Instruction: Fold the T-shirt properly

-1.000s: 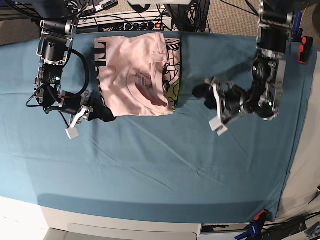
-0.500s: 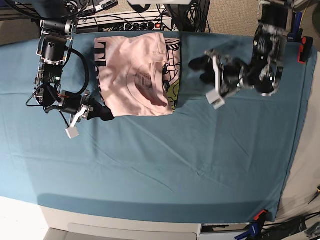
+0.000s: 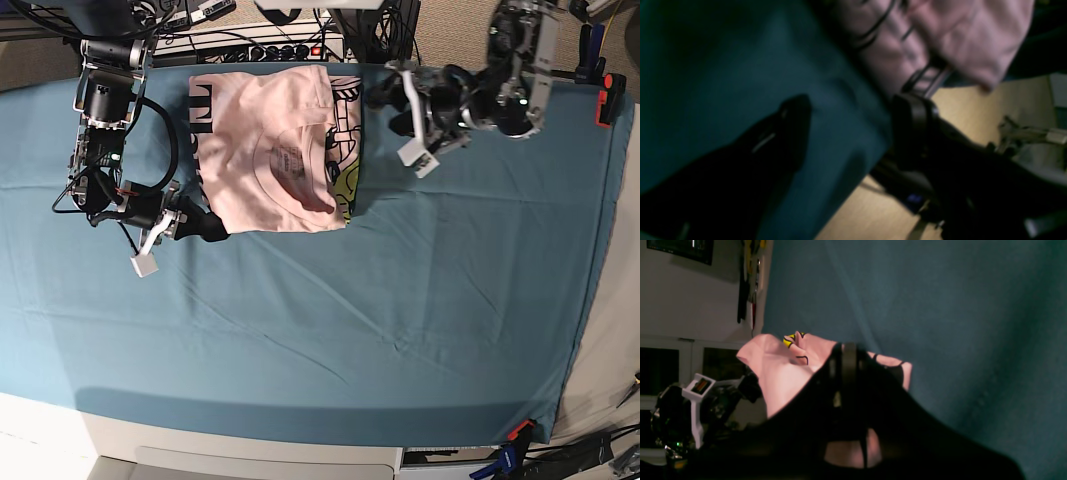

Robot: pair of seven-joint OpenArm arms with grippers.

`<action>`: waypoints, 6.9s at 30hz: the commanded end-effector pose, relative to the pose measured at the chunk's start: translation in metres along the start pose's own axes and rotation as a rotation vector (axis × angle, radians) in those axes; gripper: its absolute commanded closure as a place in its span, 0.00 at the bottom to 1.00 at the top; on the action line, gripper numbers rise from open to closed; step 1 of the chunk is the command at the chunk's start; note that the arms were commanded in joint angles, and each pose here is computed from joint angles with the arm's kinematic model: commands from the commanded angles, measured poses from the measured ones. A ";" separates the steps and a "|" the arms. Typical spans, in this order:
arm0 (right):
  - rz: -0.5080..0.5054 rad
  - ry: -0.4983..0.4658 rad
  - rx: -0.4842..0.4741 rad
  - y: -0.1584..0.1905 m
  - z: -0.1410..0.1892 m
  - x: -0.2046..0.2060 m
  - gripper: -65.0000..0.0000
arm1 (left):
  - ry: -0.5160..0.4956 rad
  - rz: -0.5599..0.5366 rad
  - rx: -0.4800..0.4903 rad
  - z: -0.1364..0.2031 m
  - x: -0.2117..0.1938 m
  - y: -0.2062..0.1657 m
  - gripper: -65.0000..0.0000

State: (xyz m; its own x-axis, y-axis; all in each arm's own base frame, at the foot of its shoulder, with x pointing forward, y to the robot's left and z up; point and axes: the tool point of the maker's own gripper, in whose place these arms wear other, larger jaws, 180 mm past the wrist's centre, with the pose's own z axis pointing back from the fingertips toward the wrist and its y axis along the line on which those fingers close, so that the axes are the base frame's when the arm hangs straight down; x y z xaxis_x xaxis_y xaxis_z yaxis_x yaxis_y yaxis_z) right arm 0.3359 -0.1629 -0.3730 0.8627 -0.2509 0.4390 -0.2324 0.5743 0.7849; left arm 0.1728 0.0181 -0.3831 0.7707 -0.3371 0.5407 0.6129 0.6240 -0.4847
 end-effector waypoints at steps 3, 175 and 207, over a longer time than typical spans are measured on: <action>0.027 -0.018 0.005 0.004 0.005 0.012 1.00 | -0.037 0.010 -0.029 -0.003 0.010 -0.011 0.43; 0.173 0.073 -0.009 0.053 -0.024 -0.066 1.00 | -0.144 -0.253 0.357 0.023 0.146 0.109 1.00; 0.158 0.207 0.173 0.094 -0.048 -0.129 1.00 | -0.134 -0.221 0.380 0.013 0.170 0.134 1.00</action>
State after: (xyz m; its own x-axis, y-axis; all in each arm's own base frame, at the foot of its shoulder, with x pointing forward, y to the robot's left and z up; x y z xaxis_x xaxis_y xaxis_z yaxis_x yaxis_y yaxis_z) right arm 0.2279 -0.0409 -0.3789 0.8725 -0.0002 0.4886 -0.4343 0.4576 0.7759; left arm 0.3701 0.0515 -0.3643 0.6179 -0.4240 0.6621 0.6346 0.7661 -0.1017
